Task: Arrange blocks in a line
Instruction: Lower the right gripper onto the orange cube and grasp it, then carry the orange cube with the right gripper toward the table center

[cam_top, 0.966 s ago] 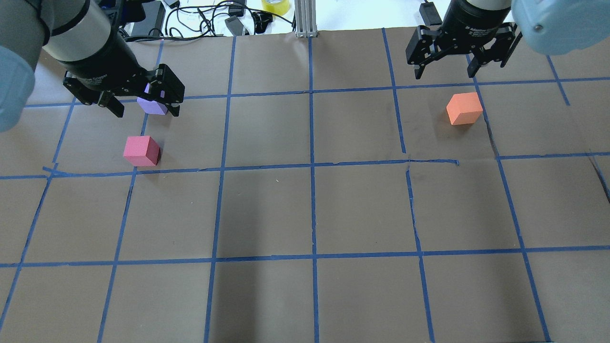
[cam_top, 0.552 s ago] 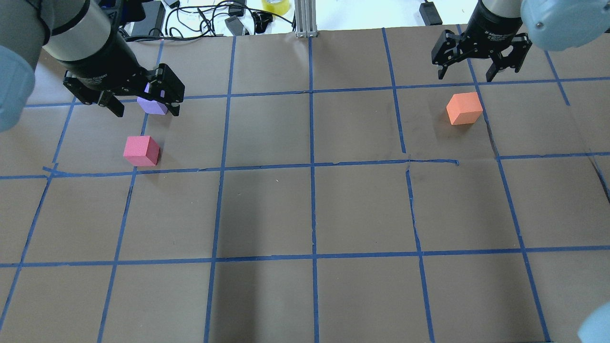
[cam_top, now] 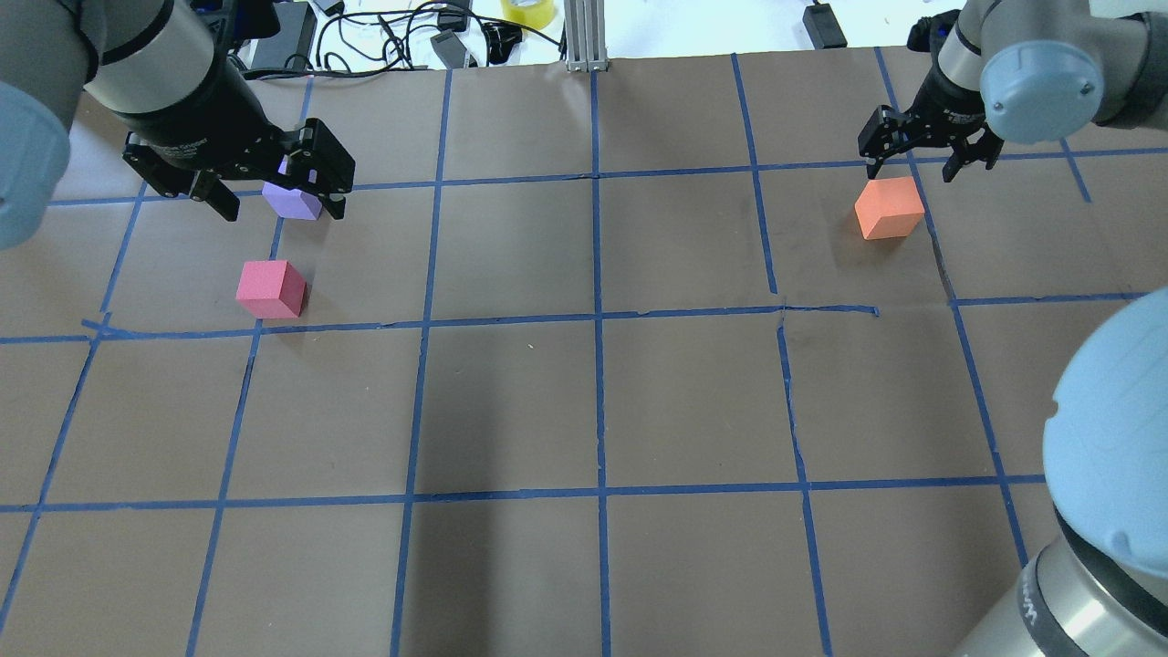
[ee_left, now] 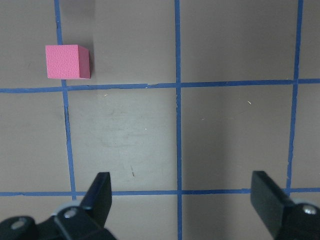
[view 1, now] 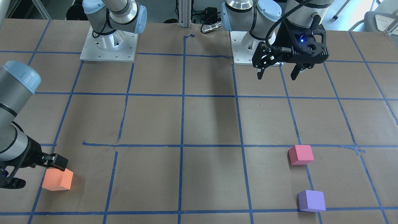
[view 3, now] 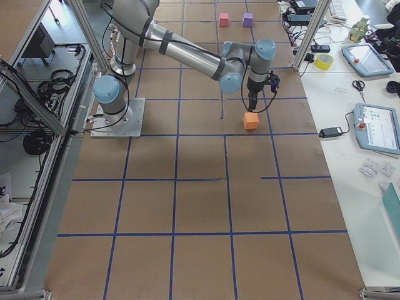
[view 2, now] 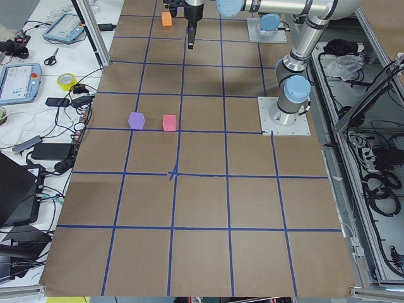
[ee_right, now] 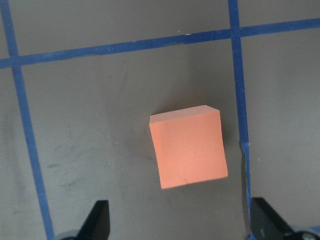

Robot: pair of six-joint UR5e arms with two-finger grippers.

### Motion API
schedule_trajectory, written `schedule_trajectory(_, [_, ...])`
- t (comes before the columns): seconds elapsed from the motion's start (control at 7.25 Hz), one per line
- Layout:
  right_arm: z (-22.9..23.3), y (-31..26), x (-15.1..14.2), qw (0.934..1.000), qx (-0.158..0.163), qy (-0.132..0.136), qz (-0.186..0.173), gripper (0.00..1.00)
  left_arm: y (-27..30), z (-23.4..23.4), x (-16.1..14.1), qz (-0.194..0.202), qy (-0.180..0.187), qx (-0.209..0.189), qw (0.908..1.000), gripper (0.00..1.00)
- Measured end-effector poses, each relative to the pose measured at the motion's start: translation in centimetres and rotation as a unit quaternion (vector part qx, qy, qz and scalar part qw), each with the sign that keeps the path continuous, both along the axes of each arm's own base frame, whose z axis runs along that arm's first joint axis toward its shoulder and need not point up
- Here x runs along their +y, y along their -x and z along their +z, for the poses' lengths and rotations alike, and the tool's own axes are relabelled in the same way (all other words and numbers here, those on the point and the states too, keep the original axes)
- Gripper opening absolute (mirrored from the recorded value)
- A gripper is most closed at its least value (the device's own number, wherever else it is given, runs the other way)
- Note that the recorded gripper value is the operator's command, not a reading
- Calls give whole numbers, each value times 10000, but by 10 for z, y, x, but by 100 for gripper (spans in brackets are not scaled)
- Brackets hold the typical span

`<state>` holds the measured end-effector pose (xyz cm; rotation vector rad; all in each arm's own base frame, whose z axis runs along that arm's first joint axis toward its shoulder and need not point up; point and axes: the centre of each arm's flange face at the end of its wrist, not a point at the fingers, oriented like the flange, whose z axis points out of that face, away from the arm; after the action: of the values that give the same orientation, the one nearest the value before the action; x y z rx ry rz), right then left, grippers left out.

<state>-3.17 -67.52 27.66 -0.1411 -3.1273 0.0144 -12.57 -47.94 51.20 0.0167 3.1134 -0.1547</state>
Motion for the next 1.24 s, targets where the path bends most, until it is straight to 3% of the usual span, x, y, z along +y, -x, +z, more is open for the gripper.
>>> schedule_trajectory(0.41, [-53, 11, -17, 9992, 4, 0, 393, 100, 1, -2, 1, -16, -13, -5, 10000, 100])
schedule_trajectory(0.55, [-61, 11, -20, 9988, 13, 17, 490, 95, 1, -4, 0, -19, -29, -3, 10000, 100])
schedule_trajectory(1.1, [-76, 12, -23, 9984, 2, -8, 563, 46, -2, -2, -5, 20, 174, -6, 9998, 100])
schedule_trajectory(1.24, [-76, 12, -23, 9984, 4, -2, 562, 42, -4, -2, -5, 34, 174, -8, 9998, 100])
